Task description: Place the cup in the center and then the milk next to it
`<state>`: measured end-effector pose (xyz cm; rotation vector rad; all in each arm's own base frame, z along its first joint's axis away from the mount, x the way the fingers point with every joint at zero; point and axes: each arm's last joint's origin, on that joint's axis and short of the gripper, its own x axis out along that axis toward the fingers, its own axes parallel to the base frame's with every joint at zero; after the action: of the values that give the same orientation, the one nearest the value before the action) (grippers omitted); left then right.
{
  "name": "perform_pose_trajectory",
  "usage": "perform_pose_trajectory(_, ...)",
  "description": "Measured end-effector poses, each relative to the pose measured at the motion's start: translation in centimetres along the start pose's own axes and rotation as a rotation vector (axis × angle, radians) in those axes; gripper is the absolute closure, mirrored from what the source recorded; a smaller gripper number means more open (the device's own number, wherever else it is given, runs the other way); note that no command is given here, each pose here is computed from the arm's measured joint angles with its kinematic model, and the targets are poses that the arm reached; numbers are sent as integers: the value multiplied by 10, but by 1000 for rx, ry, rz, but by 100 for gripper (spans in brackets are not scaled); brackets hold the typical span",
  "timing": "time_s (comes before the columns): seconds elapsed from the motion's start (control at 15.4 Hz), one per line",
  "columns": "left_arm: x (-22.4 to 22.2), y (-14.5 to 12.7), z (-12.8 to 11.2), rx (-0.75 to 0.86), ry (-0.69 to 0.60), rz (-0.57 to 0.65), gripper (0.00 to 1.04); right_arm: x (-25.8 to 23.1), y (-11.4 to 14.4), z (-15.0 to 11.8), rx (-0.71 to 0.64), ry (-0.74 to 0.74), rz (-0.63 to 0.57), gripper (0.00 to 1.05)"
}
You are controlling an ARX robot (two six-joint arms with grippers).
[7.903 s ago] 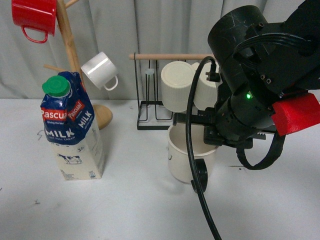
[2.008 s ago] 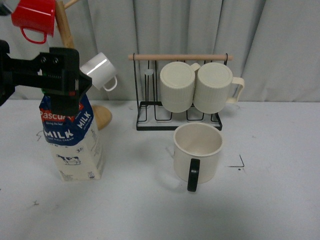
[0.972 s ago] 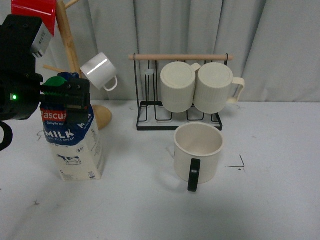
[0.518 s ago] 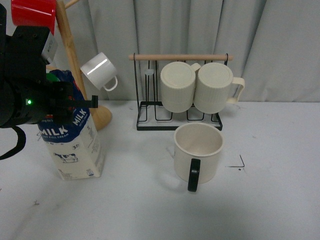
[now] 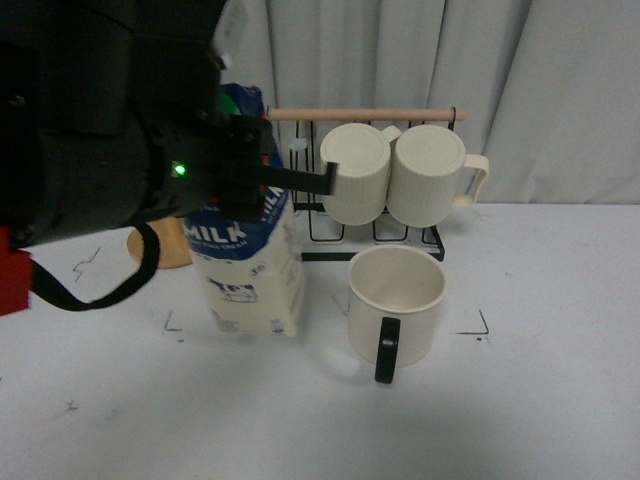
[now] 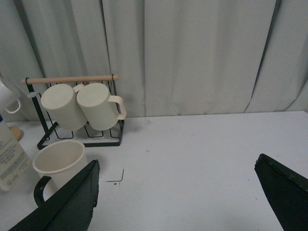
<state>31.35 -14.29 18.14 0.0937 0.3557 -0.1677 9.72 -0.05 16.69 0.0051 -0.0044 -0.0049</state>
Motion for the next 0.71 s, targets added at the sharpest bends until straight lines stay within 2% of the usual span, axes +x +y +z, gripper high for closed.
perform_pose_trajectory(0.26, 13, -24, -21, 40, 62, -14, 86, 0, 0, 0, 0, 0, 0, 7)
perform_pose_trajectory(0.71, 26, -41, -27, 55, 61, -17, 86, 0, 0, 0, 0, 0, 0, 7)
